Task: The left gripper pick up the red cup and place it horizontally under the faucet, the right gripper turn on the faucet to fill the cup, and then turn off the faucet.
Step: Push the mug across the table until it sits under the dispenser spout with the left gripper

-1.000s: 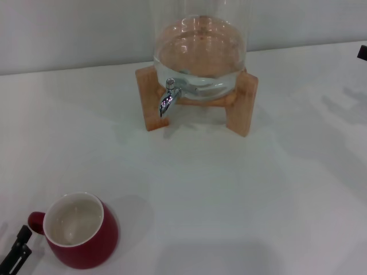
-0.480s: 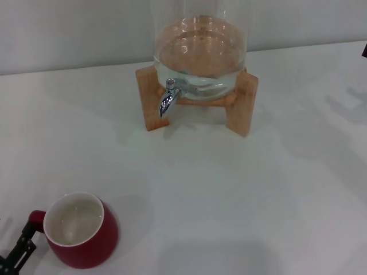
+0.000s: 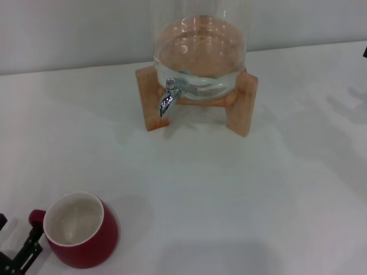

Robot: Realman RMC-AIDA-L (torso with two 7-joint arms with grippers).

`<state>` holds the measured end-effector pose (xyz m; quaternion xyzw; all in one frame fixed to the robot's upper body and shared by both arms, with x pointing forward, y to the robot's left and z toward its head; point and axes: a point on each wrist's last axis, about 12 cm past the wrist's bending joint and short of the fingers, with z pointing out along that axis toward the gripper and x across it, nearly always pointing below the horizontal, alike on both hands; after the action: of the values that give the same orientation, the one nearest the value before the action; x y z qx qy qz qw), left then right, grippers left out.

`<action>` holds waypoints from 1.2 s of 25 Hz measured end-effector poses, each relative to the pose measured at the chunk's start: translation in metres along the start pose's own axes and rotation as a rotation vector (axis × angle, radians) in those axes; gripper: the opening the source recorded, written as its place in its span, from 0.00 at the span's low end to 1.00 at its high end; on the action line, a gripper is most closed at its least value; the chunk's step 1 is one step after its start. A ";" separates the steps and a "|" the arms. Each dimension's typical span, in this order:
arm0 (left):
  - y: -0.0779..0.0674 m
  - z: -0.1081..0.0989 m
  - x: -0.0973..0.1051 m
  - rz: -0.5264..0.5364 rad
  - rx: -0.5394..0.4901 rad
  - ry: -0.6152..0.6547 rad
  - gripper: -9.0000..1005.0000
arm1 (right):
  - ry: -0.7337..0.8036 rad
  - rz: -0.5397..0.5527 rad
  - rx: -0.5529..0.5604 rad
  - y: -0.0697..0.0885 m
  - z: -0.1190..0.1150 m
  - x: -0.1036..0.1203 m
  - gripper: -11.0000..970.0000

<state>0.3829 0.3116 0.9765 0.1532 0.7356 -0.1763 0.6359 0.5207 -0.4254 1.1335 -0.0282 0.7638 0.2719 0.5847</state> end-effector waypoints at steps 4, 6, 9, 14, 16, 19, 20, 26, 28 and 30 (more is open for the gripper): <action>0.000 -0.001 0.000 0.002 -0.001 0.001 0.76 | -0.001 -0.001 0.000 0.000 0.000 -0.001 0.79; 0.001 -0.001 0.000 0.007 -0.002 0.002 0.76 | -0.001 -0.002 0.000 0.000 0.000 -0.001 0.79; 0.002 -0.001 0.000 0.013 -0.003 0.003 0.76 | -0.002 -0.001 0.001 0.000 -0.001 -0.001 0.79; 0.004 0.001 -0.002 0.021 0.000 -0.001 0.76 | -0.008 0.004 0.002 -0.001 -0.003 0.000 0.79; 0.005 0.003 -0.002 0.025 0.000 0.005 0.76 | -0.009 0.004 0.002 -0.001 -0.003 0.000 0.79; 0.007 0.006 -0.002 0.030 0.001 0.011 0.76 | -0.009 0.005 0.003 -0.001 -0.003 0.000 0.79; 0.007 0.007 -0.003 0.032 0.003 0.011 0.76 | -0.011 0.006 0.003 -0.001 -0.004 0.000 0.79; 0.008 0.012 -0.004 0.038 0.009 0.012 0.76 | -0.018 0.012 0.005 -0.001 -0.005 0.001 0.79; 0.009 0.013 -0.004 0.039 0.008 0.016 0.76 | -0.017 0.012 0.006 -0.001 -0.006 0.001 0.79; 0.009 0.013 -0.004 0.039 0.009 0.017 0.76 | -0.017 0.013 0.006 -0.001 -0.006 0.001 0.79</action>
<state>0.3993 0.3134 0.9780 0.1718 0.7369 -0.1657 0.6325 0.5159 -0.4290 1.1332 -0.0193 0.7597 0.2736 0.5896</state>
